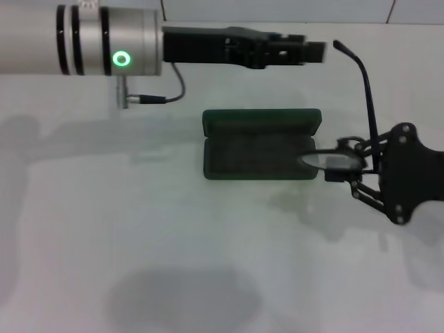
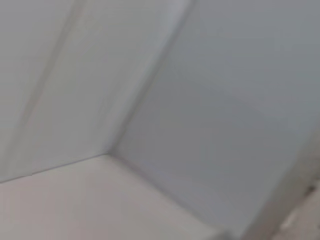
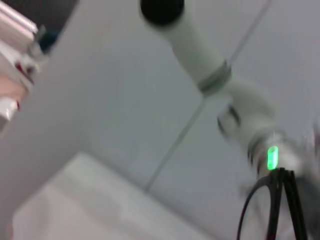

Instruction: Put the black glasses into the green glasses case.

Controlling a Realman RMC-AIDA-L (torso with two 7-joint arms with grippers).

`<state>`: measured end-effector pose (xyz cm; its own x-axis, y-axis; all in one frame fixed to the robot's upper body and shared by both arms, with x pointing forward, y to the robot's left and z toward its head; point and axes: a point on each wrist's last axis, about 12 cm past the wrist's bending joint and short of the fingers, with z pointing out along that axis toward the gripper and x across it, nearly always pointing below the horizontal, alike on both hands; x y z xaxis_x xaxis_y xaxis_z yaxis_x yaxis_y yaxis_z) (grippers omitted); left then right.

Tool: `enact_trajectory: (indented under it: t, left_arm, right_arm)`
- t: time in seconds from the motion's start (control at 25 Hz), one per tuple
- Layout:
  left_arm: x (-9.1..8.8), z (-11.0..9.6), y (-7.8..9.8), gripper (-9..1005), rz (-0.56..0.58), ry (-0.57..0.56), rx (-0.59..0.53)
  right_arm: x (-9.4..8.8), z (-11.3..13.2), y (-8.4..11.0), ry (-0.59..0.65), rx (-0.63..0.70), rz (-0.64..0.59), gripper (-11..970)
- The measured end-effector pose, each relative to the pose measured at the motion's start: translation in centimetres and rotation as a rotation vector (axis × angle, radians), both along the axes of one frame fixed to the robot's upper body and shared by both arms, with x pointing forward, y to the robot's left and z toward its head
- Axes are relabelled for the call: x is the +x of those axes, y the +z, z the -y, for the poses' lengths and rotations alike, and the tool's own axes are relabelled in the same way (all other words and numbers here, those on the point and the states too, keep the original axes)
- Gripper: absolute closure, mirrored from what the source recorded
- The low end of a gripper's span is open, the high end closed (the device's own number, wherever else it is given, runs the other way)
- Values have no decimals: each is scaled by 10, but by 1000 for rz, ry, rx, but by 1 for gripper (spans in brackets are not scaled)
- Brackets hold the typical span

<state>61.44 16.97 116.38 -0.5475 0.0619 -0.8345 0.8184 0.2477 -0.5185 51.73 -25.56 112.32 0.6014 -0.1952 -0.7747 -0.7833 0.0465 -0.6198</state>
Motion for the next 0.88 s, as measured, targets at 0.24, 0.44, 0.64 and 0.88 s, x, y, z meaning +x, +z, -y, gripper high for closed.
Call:
enact_trajectory:
  t: [0.24,0.44,0.64,0.88]
  left_arm:
    - [6,13,-29,406,45,94,162]
    - [-1,34,-25,406,149,11,100]
    - [-14,37,-11,406,257,-118,4]
    - [-27,29,-10,406,314,-199,-34]
  right_arm:
    - [-16,-9,8,147,136,41,845]
    - [-3,-32,1,204,139,-57,844]
    - [12,-38,-12,117,116,-135,842]
    - [15,-35,-14,62,124,-141,840]
